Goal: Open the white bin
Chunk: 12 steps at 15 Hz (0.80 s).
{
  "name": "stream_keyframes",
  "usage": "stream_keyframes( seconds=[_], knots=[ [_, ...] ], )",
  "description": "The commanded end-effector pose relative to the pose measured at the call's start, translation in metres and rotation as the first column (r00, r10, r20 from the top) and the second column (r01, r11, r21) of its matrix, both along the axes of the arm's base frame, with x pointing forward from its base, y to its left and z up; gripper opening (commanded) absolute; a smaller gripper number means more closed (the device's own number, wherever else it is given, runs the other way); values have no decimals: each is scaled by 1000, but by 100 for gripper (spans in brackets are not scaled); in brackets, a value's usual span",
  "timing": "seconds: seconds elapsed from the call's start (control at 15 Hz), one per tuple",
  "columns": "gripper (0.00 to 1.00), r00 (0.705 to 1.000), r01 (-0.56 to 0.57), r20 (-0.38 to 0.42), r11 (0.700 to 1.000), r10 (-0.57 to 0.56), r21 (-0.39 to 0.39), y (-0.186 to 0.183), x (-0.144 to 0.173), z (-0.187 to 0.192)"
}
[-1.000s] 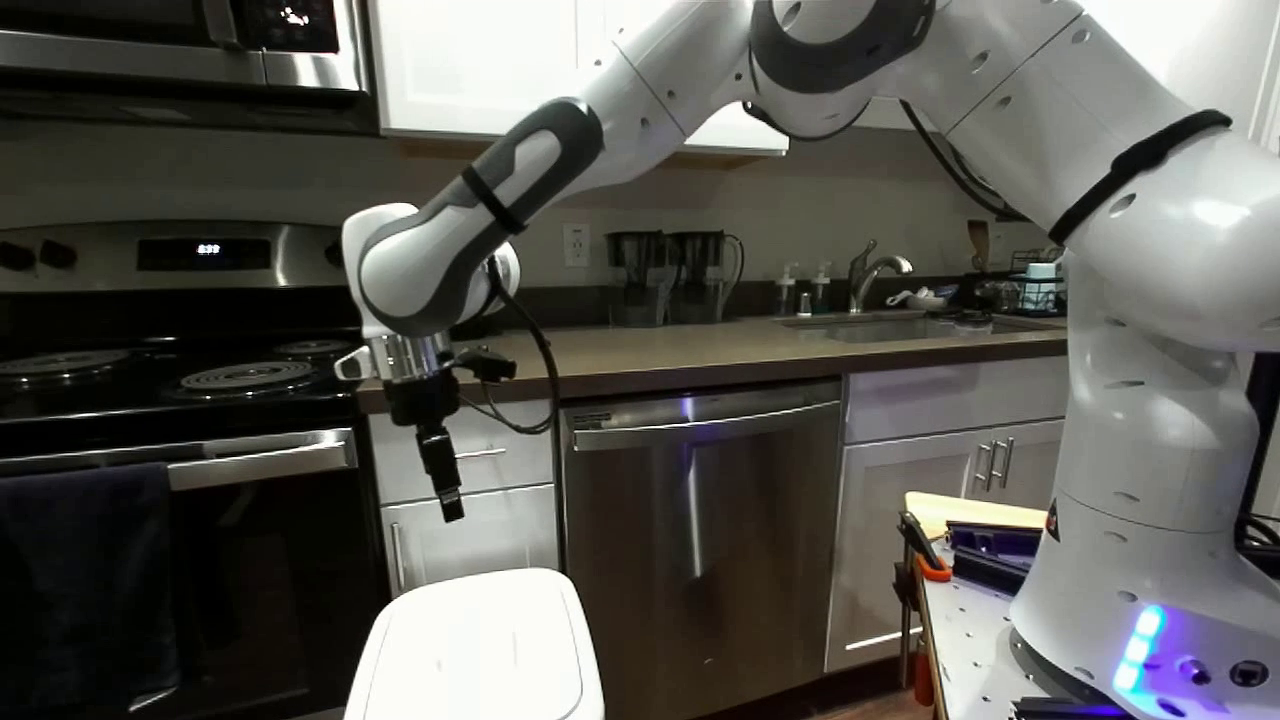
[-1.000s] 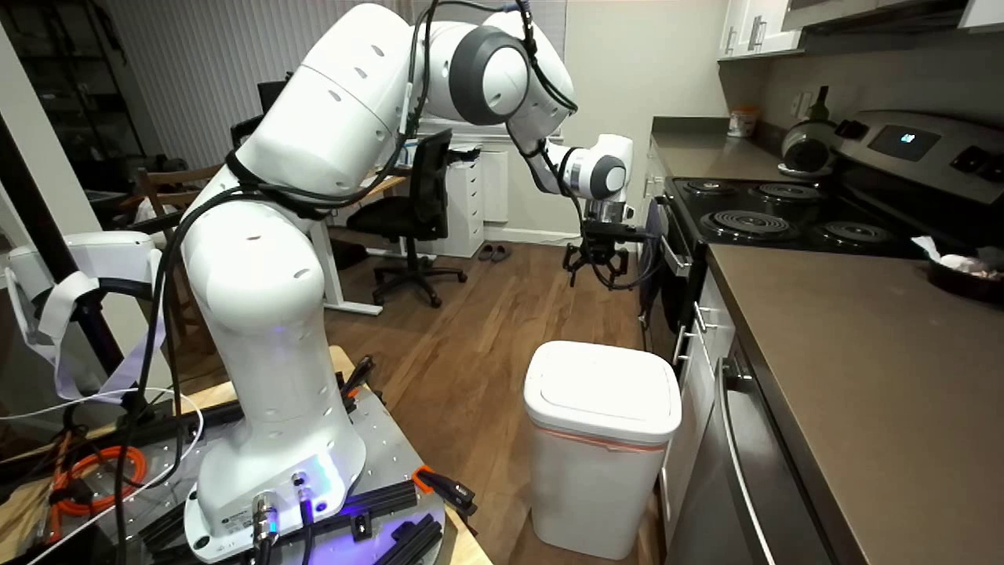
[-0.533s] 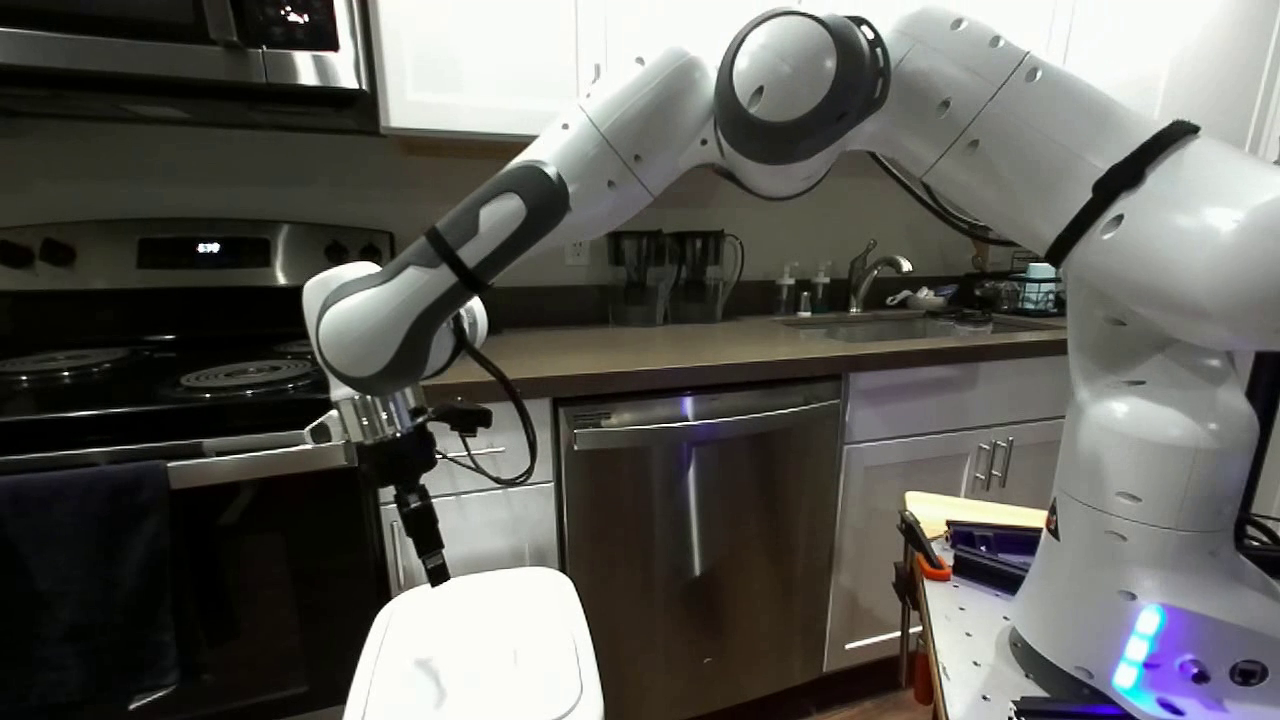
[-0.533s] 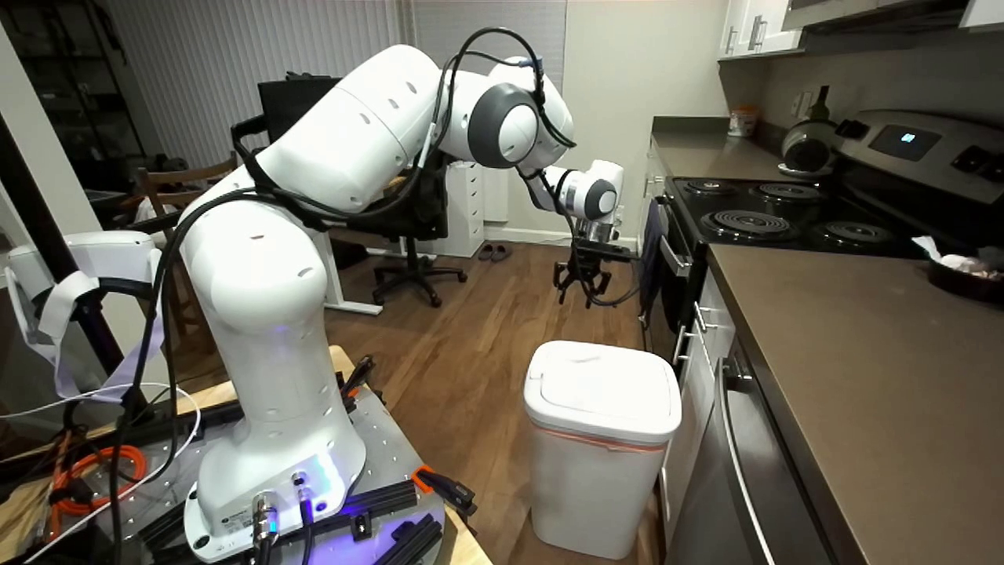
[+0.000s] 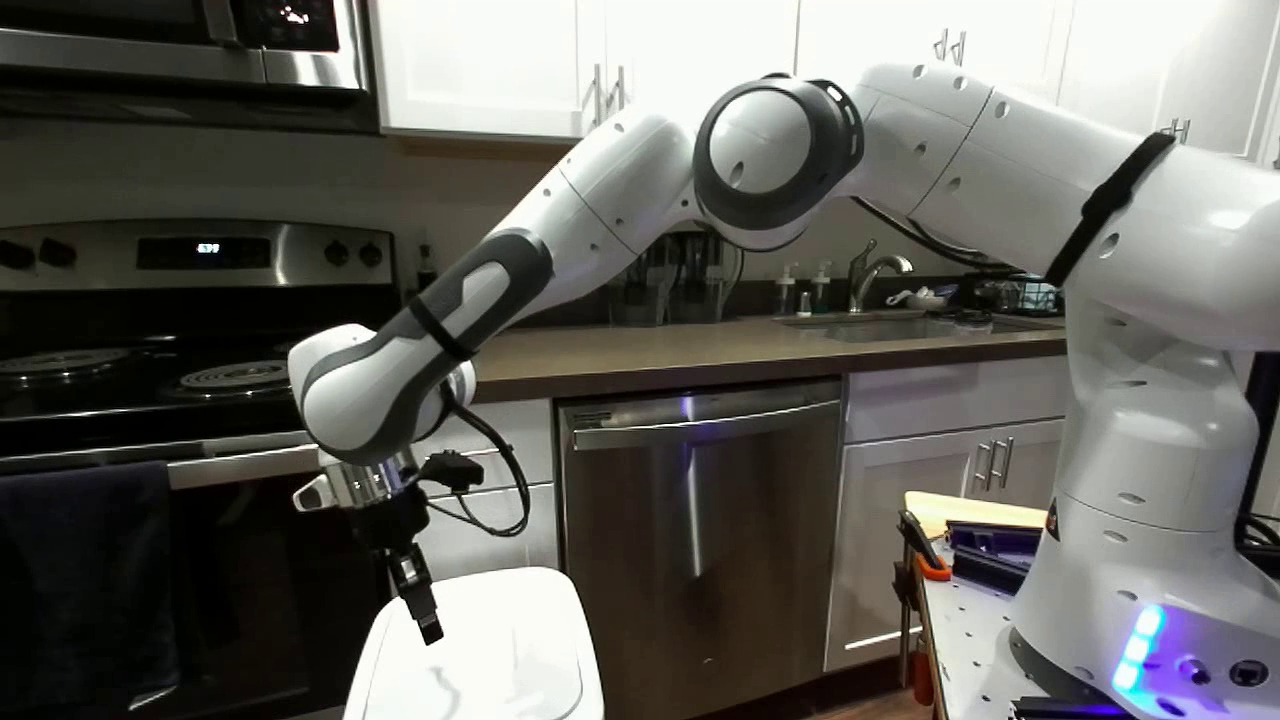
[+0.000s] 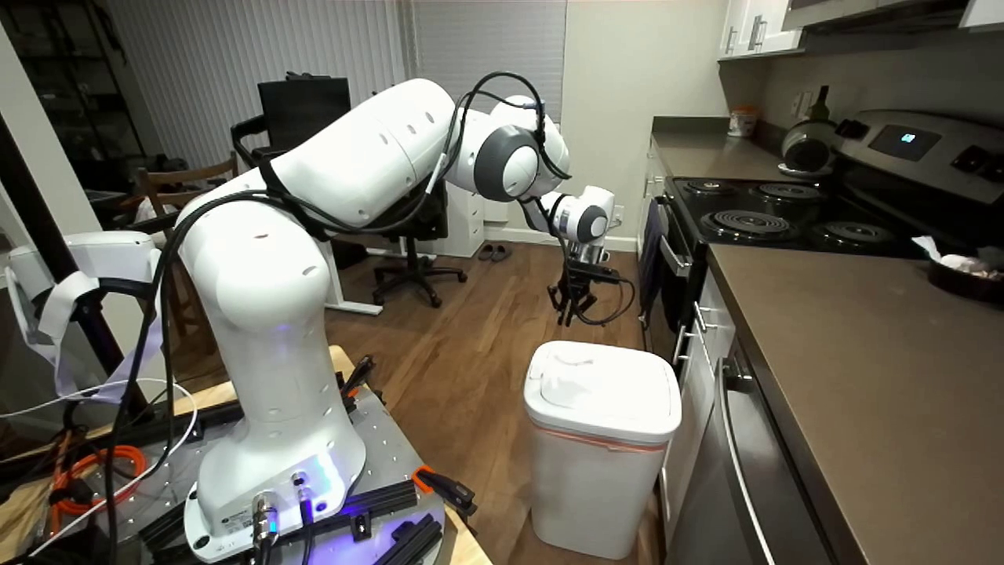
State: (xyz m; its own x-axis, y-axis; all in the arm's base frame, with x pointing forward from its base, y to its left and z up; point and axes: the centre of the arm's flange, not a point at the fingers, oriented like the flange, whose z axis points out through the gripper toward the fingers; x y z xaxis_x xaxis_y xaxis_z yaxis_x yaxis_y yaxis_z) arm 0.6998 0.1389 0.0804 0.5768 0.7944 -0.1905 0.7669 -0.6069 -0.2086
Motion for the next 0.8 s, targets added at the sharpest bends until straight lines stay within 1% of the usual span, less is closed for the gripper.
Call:
stream_keyframes(
  seconds=[0.0, 0.07, 0.13, 0.27, 0.47, 0.73],
  knots=[
    [2, 1000, -17, 23, 1000, 17, 13, 6, 5, -23],
    [0, 999, -15, 30, 1000, 14, 18, 9, -10, -29],
    [0, 999, -16, 35, 1000, 15, 22, 11, -12, -34],
    [3, 999, -15, 49, 999, 14, 33, 15, -17, -48],
    [3, 998, -16, 59, 999, 14, 45, 23, -26, -63],
    [3, 998, -1, 69, 999, -2, 46, 28, -31, -73]
  ],
)
